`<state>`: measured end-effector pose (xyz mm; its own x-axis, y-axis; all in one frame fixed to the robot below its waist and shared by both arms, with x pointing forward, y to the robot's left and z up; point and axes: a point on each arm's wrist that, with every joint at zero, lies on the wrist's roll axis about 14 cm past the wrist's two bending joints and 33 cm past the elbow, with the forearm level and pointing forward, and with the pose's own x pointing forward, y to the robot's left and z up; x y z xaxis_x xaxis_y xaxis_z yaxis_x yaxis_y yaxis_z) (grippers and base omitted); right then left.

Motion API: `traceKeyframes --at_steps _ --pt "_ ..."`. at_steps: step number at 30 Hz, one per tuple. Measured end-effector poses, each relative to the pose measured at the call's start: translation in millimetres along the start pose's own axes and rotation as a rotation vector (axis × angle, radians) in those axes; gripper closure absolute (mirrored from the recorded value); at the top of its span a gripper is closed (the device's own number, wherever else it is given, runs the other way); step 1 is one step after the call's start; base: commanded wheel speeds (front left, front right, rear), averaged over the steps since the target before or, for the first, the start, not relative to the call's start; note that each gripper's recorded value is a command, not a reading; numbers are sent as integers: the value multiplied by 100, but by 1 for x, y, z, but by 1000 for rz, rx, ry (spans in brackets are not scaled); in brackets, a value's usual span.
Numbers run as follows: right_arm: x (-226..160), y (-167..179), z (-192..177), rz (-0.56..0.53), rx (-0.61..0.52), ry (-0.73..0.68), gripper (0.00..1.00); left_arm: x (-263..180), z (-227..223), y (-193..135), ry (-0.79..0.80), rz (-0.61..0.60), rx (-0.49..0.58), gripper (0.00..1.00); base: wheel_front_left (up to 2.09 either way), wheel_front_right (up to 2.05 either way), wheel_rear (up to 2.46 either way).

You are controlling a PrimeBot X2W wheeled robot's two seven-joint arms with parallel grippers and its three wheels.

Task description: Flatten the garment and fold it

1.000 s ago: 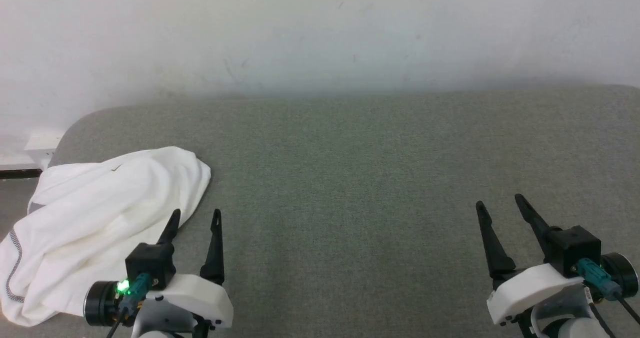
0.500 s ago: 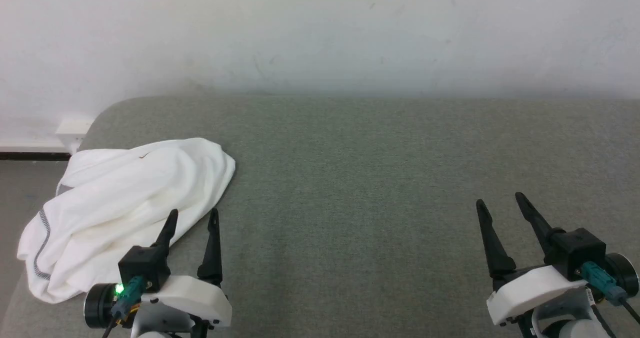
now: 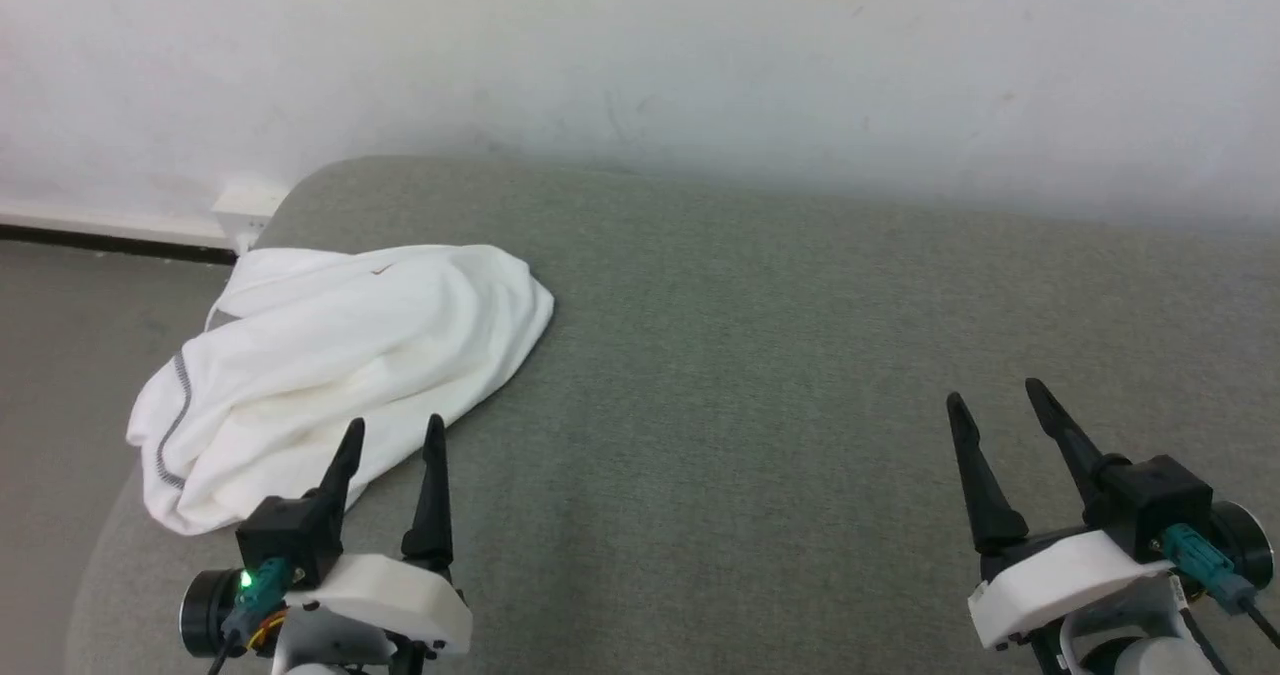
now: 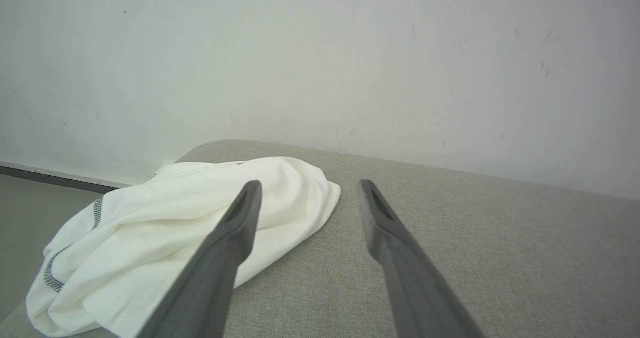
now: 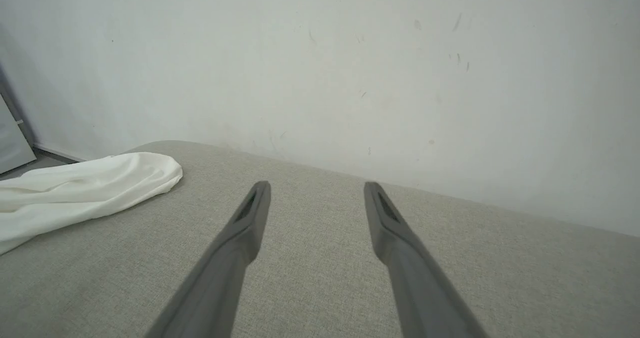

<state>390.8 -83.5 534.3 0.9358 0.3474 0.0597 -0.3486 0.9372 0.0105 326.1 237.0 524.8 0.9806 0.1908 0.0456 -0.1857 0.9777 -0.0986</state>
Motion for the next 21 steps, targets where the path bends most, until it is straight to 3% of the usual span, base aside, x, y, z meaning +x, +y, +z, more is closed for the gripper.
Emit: traceKeyframes --at_steps 21 --pt "19 33 -5 107 18 3 0 -8 8 26 -42 96 -28 0 0 0 0"
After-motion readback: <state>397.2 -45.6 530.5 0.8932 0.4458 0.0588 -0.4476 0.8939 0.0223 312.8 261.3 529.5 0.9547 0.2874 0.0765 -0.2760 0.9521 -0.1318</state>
